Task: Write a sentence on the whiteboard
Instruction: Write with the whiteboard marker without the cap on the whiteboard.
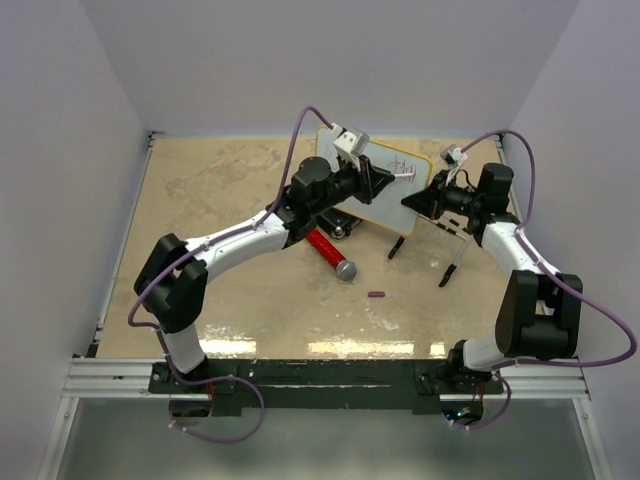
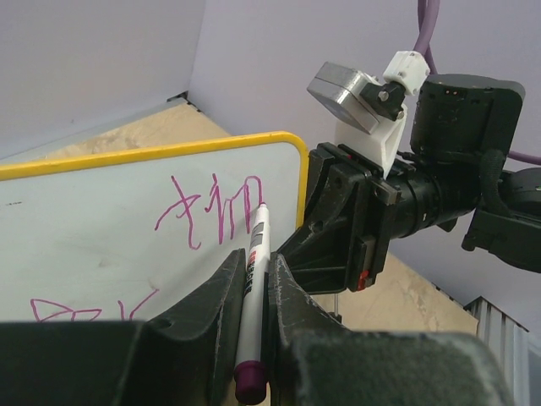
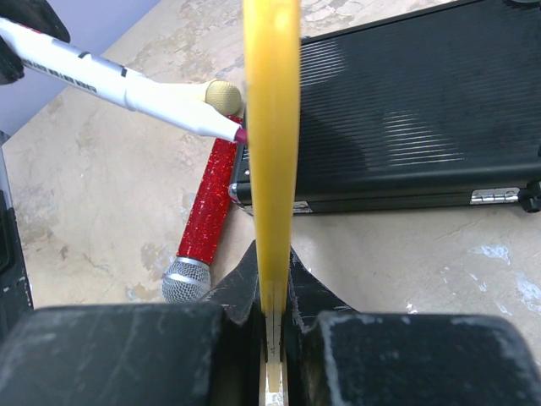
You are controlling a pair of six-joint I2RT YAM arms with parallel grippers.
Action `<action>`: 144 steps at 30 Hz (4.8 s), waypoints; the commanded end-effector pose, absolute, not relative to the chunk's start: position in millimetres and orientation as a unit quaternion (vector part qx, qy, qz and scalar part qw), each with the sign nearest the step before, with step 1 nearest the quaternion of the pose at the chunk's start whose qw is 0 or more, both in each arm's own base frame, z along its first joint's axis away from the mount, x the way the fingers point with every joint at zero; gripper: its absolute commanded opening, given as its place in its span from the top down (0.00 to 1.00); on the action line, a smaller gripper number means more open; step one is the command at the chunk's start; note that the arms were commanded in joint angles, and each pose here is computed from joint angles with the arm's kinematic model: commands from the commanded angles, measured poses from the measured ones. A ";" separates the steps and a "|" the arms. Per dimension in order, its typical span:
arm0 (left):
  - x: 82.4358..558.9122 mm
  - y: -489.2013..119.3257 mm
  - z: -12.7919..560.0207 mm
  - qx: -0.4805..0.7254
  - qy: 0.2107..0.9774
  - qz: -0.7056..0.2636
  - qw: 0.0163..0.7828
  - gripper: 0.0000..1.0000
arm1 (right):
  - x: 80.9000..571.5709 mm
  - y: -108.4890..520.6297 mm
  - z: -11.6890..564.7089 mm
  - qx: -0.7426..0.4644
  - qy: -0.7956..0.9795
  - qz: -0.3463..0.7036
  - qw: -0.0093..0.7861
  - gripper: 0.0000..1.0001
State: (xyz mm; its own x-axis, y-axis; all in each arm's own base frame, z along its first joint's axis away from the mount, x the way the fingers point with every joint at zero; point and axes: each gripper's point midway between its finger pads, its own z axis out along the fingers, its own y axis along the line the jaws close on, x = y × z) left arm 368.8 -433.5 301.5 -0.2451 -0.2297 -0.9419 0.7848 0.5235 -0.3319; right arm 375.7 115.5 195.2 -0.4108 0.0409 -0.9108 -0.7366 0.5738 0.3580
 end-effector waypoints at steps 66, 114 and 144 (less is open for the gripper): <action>390.4 -428.1 330.0 0.195 0.638 -0.434 0.605 1.00 | 375.4 117.2 209.0 -0.255 0.729 0.385 0.505 1.00; 374.0 -443.8 295.4 0.235 0.659 -0.445 0.559 1.00 | 374.9 117.4 209.1 -0.256 0.728 0.385 0.505 1.00; 342.2 -346.3 350.2 0.208 0.618 -0.420 0.631 1.00 | 375.9 114.5 213.9 -0.256 0.729 0.372 0.515 1.00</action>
